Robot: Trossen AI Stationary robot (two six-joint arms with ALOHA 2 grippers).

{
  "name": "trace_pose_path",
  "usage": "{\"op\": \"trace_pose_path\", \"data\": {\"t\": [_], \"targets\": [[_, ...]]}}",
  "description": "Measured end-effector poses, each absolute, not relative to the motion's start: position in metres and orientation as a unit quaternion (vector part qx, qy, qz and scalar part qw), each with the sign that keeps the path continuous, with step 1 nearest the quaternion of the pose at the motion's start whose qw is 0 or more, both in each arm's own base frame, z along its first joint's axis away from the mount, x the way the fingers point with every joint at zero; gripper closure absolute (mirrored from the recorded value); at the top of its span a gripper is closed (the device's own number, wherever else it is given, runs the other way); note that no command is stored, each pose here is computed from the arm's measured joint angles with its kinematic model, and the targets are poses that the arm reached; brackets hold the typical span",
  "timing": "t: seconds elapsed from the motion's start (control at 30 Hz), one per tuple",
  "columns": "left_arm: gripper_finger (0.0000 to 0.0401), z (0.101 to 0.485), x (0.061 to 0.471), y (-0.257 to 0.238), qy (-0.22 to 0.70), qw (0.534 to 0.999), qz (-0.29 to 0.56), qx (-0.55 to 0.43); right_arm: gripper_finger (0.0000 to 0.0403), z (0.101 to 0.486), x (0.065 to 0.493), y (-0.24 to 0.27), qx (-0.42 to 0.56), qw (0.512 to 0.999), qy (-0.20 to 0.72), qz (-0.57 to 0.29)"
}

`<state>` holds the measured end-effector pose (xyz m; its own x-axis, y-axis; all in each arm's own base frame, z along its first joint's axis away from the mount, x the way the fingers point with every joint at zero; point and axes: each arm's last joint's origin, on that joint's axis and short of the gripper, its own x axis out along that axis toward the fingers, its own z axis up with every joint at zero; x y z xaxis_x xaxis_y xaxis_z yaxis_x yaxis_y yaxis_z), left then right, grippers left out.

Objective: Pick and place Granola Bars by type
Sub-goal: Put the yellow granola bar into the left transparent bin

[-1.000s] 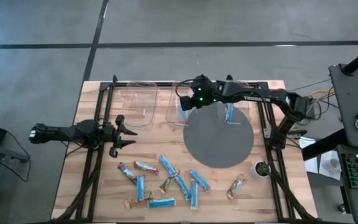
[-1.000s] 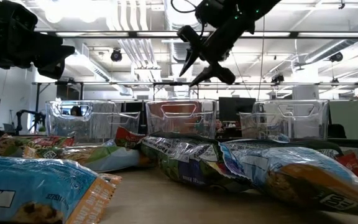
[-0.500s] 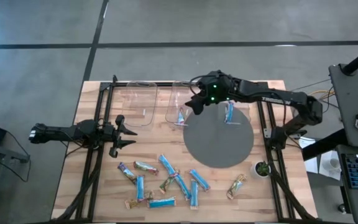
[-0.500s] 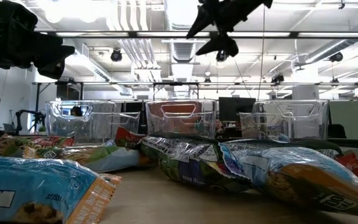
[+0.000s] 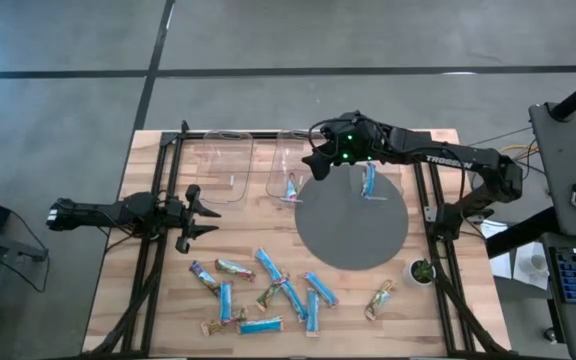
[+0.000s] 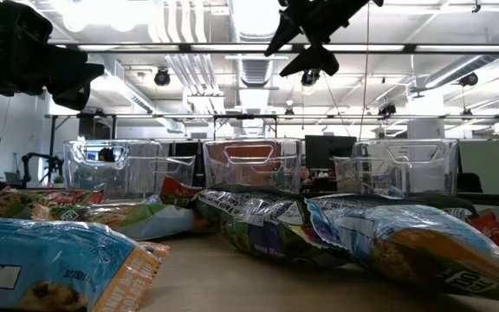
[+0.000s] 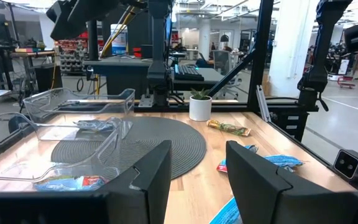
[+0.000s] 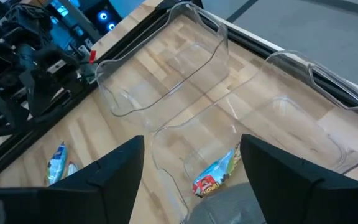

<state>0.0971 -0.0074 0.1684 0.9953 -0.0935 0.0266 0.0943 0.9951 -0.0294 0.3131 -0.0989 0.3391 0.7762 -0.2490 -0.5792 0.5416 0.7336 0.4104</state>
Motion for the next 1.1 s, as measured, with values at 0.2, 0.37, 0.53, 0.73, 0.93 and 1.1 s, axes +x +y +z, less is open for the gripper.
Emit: {"op": "trace_pose_path", "data": {"t": [0.2,0.37,0.53,0.73,0.93,1.1], "targets": [[0.0266,0.1683,0.0971,-0.0074,-0.012,0.999,-0.047,-0.015,0.0152,0.3388,0.313,-0.0983,0.287,0.897,0.255,-0.219],[0.0266,0.1684,0.0971,-0.0073,-0.013,0.999,-0.047,-0.015,0.0153,0.3388,0.3129,-0.0981,0.286,0.897,0.255,-0.218],[0.0266,0.1684,0.0971,-0.0074,-0.013,0.999,-0.047,-0.015,0.0148,0.3388,0.3129,-0.0981,0.286,0.897,0.255,-0.218],[0.0266,0.1684,0.0971,-0.0073,-0.013,0.999,-0.047,-0.015,0.015,0.3387,0.3128,-0.0981,0.284,0.898,0.257,-0.218],[0.0266,0.1683,0.0971,-0.0074,-0.012,0.999,-0.047,-0.015,0.0154,0.3385,0.3128,-0.098,0.283,0.898,0.257,-0.218],[0.0266,0.1684,0.0971,-0.0074,-0.013,0.999,-0.047,-0.015,0.015,0.3385,0.3128,-0.098,0.284,0.898,0.257,-0.218]]}}
